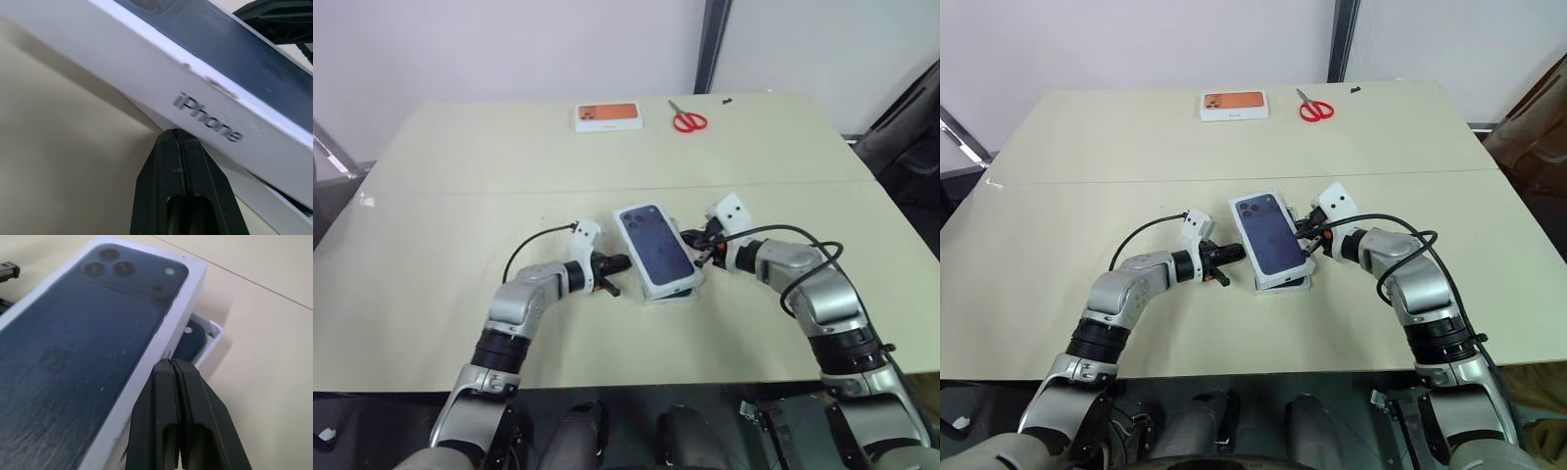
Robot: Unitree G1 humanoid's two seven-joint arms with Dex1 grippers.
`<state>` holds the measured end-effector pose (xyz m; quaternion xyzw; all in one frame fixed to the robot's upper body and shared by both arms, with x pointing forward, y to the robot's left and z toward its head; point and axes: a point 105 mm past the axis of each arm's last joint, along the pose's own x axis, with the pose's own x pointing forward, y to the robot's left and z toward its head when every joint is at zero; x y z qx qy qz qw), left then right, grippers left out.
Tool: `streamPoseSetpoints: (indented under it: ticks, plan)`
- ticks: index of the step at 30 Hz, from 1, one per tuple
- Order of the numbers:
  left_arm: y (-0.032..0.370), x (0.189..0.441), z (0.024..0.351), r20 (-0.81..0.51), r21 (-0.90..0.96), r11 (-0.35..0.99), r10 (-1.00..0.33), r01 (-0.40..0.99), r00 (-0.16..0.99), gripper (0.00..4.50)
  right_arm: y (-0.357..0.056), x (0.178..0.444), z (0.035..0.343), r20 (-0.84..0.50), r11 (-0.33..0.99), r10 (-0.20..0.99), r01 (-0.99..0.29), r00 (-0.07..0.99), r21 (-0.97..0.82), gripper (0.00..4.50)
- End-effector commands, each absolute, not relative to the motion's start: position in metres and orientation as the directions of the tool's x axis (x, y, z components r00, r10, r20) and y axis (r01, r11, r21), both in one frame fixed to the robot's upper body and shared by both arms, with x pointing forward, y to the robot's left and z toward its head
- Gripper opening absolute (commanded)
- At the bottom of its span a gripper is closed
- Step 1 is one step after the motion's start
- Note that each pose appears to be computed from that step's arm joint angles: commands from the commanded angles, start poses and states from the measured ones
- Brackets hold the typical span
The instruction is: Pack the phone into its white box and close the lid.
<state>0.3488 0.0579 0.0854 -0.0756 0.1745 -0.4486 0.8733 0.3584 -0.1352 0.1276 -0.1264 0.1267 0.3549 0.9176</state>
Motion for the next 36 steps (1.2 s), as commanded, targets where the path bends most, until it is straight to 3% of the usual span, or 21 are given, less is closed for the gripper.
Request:
streamPoseSetpoints:
  ticks: [1, 26, 36]
  plan:
    - [0.05, 0.347, 0.107, -0.178, -0.253, 0.543, -0.839, 0.8, 0.513, 0.0, -0.14, 0.356, 0.14, -0.29, 0.711, 0.624, -0.681, 0.726, -0.176, 0.09]
    - [0.064, 0.348, 0.102, -0.213, -0.258, 0.582, -0.813, 0.771, 0.542, 0.0, -0.151, 0.335, 0.13, -0.34, 0.702, 0.612, -0.688, 0.714, -0.182, 0.09]
    - [0.071, 0.349, 0.104, -0.206, -0.247, 0.6, -0.8, 0.761, 0.564, 0.0, -0.164, 0.351, 0.138, -0.318, 0.726, 0.556, -0.635, 0.768, -0.264, 0.09]
